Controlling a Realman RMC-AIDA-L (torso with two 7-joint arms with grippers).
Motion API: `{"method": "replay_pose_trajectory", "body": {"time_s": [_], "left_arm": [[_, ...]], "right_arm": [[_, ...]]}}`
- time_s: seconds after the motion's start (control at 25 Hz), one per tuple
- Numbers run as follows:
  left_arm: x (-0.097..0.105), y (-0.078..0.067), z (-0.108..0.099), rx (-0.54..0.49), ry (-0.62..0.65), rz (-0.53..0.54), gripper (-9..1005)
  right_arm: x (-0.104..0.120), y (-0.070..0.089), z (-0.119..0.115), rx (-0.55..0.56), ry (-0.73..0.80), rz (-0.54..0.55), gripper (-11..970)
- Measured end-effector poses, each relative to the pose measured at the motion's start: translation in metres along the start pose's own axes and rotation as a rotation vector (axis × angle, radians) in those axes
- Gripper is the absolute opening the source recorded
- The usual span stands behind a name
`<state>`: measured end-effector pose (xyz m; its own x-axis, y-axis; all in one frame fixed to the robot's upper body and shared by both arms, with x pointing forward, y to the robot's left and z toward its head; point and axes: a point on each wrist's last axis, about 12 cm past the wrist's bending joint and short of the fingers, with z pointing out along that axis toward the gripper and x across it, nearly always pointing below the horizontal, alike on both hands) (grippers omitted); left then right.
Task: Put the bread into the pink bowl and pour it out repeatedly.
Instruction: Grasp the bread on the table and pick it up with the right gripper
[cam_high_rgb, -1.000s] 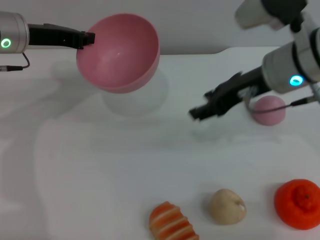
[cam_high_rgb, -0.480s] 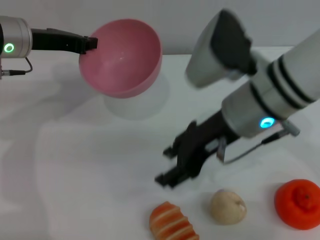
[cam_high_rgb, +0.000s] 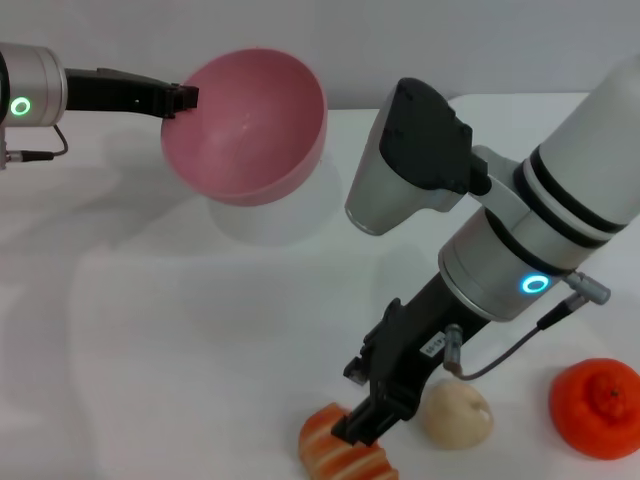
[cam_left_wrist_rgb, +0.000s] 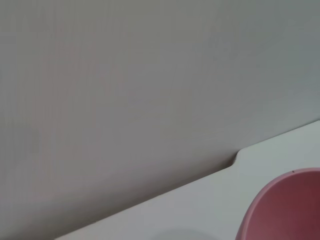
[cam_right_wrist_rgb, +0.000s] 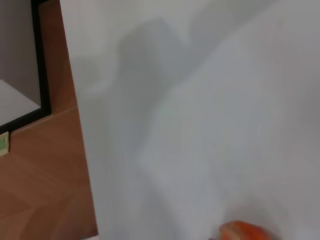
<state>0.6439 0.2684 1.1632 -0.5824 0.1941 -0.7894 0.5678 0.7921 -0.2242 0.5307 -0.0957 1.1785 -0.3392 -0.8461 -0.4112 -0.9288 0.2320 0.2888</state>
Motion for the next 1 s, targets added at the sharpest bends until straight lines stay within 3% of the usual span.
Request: {"method": "replay_pose_trajectory", "body": {"time_s": [0.48, 1.0], "left_arm": [[-0.003, -0.004, 0.004, 0.009, -0.006, 0.008, 84], [0.0, -0.007, 0.006, 0.015, -0.001, 0.011, 85]], "right_arm": [[0.007, 0.003, 0.035, -0.014, 0.066, -0.02, 632], [0.012, 0.0, 0.05, -0.028, 0.076, 0.013, 622]]}}
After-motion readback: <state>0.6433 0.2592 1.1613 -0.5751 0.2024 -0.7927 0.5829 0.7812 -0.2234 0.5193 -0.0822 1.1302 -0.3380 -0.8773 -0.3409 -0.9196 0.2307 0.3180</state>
